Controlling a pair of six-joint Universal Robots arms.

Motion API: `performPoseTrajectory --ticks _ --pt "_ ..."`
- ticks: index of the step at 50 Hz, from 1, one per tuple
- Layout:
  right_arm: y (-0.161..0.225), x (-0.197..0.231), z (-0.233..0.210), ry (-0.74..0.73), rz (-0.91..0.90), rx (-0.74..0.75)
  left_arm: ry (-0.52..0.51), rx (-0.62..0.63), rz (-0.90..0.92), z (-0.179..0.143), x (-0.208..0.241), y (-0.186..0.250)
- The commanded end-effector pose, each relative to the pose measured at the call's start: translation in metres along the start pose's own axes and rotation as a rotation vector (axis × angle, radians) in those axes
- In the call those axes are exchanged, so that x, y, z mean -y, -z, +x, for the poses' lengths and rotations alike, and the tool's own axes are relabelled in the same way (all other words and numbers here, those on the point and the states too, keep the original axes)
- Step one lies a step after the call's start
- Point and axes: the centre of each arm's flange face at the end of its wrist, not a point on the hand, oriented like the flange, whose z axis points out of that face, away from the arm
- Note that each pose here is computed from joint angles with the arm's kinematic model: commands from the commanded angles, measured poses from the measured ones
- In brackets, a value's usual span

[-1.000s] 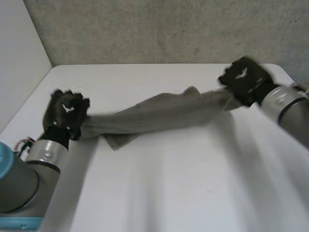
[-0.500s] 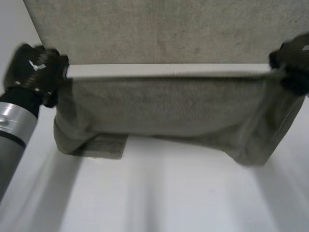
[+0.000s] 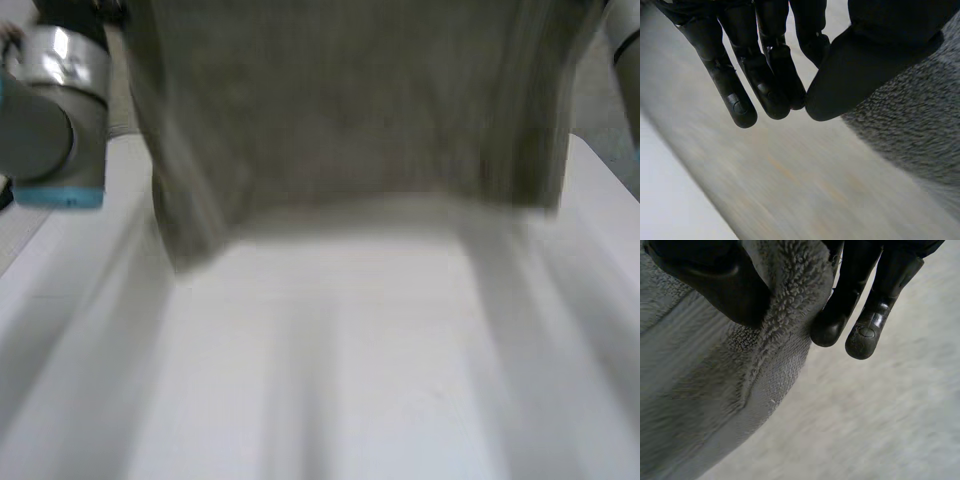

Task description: Fold the towel.

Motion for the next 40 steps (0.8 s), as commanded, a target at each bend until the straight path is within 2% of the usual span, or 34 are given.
performPoseTrajectory --ticks 1,2,3,4,5,6,7,8,11,13,22,27,35,40 --pt "0.026 -0.011 -0.009 -0.022 -0.083 0.080 0.102 0.057 0.044 -0.014 0.008 0.008" --pt "0.037 -0.022 -0.019 -0.031 -0.150 0.148 0.105 0.027 -0.013 -0.008 -0.004 0.019" --pt "0.037 -0.022 -0.019 -0.032 -0.151 0.149 0.105 0.027 -0.014 -0.008 -0.004 0.019" --pt "0.049 -0.032 -0.030 -0.040 -0.213 0.214 0.104 -0.005 -0.079 -0.001 -0.016 0.032" --pt "0.050 -0.032 -0.030 -0.040 -0.214 0.215 0.105 -0.039 -0.145 0.005 -0.029 0.047" --pt "0.063 -0.043 -0.039 -0.048 -0.279 0.271 0.105 -0.039 -0.145 0.005 -0.029 0.048" --pt "0.076 -0.053 -0.049 -0.055 -0.329 0.319 0.104 -0.074 -0.208 0.012 -0.042 0.065" --pt "0.076 -0.053 -0.049 -0.055 -0.330 0.320 0.106 -0.111 -0.262 0.019 -0.052 0.083" --pt "0.095 -0.069 -0.064 -0.067 -0.385 0.381 0.110 -0.151 -0.306 0.024 -0.061 0.100" --pt "0.115 -0.084 -0.081 -0.081 -0.423 0.440 0.118 -0.225 -0.388 0.034 -0.076 0.134" --pt "0.165 -0.128 -0.122 -0.091 -0.537 0.565 0.119 -0.363 -0.614 0.058 -0.117 0.212" --pt "0.191 -0.141 -0.128 -0.033 -0.606 0.619 0.063 -0.392 -0.646 0.057 -0.120 0.223" --pt "0.194 -0.122 -0.111 -0.040 -0.574 0.587 0.007 -0.393 -0.659 0.049 -0.121 0.228" --pt "0.194 -0.132 -0.104 -0.051 -0.588 0.542 0.003 -0.391 -0.666 0.049 -0.121 0.231"
